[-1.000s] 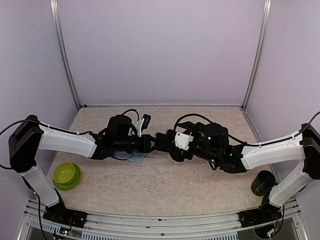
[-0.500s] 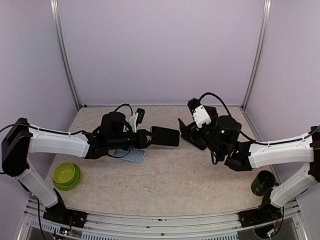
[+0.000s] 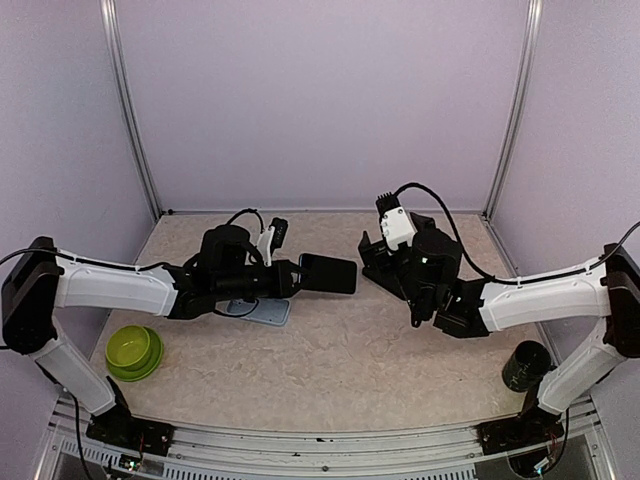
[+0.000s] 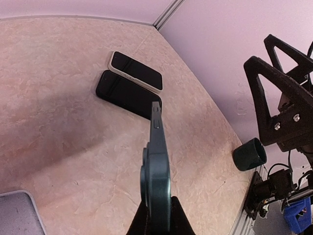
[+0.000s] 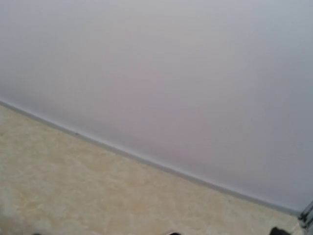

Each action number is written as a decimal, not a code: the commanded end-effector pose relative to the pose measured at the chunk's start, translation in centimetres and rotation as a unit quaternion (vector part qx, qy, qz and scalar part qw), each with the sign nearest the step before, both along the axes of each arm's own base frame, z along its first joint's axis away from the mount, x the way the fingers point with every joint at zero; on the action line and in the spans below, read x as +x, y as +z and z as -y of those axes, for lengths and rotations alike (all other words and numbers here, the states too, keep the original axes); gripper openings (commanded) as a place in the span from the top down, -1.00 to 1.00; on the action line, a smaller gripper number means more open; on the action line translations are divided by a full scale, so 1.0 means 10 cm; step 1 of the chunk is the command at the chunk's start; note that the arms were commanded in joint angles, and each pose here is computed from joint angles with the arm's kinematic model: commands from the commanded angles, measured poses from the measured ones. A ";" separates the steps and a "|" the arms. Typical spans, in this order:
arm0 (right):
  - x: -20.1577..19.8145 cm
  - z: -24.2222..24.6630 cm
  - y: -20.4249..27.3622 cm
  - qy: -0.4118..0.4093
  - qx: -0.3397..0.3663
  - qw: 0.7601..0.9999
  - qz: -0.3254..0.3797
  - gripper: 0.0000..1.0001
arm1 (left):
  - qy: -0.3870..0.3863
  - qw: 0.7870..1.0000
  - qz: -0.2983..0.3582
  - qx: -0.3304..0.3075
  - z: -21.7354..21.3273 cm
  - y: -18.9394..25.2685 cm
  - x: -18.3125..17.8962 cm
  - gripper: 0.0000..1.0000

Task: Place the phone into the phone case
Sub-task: Pass from the left arm to the right

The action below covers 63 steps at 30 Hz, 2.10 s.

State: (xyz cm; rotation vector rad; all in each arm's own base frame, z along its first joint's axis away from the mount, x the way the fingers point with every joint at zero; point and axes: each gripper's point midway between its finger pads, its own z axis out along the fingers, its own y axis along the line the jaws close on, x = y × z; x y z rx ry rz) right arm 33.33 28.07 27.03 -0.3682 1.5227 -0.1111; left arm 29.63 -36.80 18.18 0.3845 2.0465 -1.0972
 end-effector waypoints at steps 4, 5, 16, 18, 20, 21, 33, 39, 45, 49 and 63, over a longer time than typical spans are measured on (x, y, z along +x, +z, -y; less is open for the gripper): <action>-0.04 -0.18 -0.01 0.070 0.058 0.994 -0.055 -0.96 | 0.006 0.998 0.044 -0.040 -0.05 0.39 0.02 1.00; -0.07 -0.19 0.01 0.089 0.071 0.992 -0.061 -0.93 | 0.006 0.998 0.045 -0.040 -0.05 0.40 0.02 1.00; -0.19 -0.06 0.15 0.221 0.251 0.927 -0.169 -0.76 | -0.001 0.993 0.067 -0.092 -0.19 0.62 -0.06 0.99; -0.18 0.00 0.15 0.231 0.279 0.913 -0.188 -0.70 | -0.003 0.992 0.070 -0.101 -0.20 0.66 -0.07 0.98; -0.18 0.03 0.13 0.249 0.304 0.895 -0.209 -0.66 | -0.006 0.992 0.071 -0.106 -0.20 0.69 -0.08 0.99; -0.19 0.04 0.12 0.258 0.314 0.887 -0.218 -0.65 | -0.007 0.992 0.071 -0.108 -0.20 0.69 -0.08 0.98; -0.25 -0.13 -0.17 0.321 0.341 0.828 -0.309 -0.62 | -0.020 0.986 0.086 -0.141 -0.24 0.85 -0.13 1.00; -0.31 -0.26 -0.24 0.353 0.336 0.806 -0.337 -0.57 | -0.036 0.984 0.084 -0.153 -0.19 0.87 -0.17 0.95; -0.34 -0.38 -0.31 0.378 0.333 0.786 -0.358 -0.56 | -0.057 0.981 0.080 -0.168 -0.14 0.89 -0.21 0.95; -0.33 -0.44 -0.39 0.383 0.334 0.775 -0.376 -0.54 | -0.072 0.979 0.078 -0.172 -0.10 0.89 -0.24 0.95; -0.42 -0.64 -0.33 0.440 0.348 0.723 -0.403 -0.51 | -0.124 0.974 0.065 -0.181 0.04 0.84 -0.35 0.95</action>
